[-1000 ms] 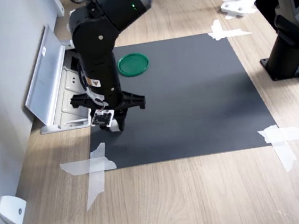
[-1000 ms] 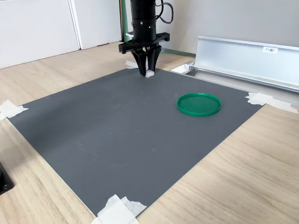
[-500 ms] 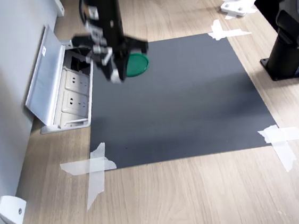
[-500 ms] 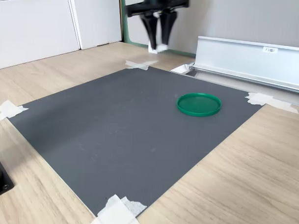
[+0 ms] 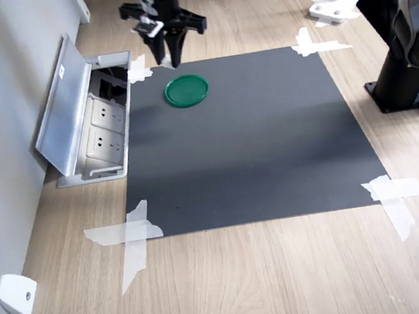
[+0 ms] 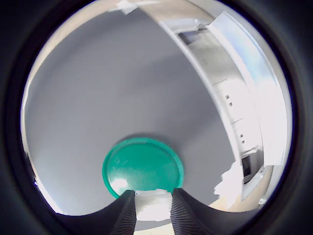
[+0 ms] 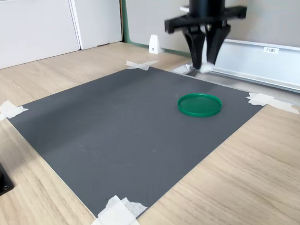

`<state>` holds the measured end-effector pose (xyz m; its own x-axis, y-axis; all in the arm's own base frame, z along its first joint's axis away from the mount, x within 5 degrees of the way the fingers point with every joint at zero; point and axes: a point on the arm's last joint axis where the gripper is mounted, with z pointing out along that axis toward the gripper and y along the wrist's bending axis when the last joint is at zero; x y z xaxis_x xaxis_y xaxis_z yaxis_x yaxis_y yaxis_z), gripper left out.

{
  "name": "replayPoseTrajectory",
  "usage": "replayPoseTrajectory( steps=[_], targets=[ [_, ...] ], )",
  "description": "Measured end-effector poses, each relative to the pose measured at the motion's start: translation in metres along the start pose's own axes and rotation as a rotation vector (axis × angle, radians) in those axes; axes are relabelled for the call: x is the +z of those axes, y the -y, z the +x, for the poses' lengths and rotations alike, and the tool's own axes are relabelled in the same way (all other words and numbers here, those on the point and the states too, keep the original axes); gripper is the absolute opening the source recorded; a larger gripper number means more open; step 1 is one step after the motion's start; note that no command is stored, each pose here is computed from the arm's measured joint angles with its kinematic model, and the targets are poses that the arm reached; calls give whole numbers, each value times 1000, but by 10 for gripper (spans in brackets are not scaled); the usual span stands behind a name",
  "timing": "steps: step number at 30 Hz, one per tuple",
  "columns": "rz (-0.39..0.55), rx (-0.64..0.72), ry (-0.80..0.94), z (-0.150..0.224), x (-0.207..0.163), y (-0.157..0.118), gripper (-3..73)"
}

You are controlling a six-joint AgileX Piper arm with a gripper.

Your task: Grasp a white terminal and put it on the green lid.

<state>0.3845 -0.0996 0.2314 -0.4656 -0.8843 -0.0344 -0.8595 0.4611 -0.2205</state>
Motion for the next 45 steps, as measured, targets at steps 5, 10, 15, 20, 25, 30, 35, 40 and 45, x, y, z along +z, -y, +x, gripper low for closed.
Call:
replayPoseTrajectory(
  steps=[5,10,15,20,25,30,35,40,45],
  targets=[
    [0,-7,-4,6,22,-11,265],
    [18,-9,2,7,32,-15,265],
    [16,-11,1,7,38,-14,265],
    [1,5,13,6,40,-15,320],
    [-7,51,15,6,40,-16,549],
    [55,150,64,4,8,-17,683],
    [202,376,253,-2,-75,-29,664],
    [321,477,439,-10,-152,-64,475],
    [384,460,542,-14,-195,-120,117]
  ],
)
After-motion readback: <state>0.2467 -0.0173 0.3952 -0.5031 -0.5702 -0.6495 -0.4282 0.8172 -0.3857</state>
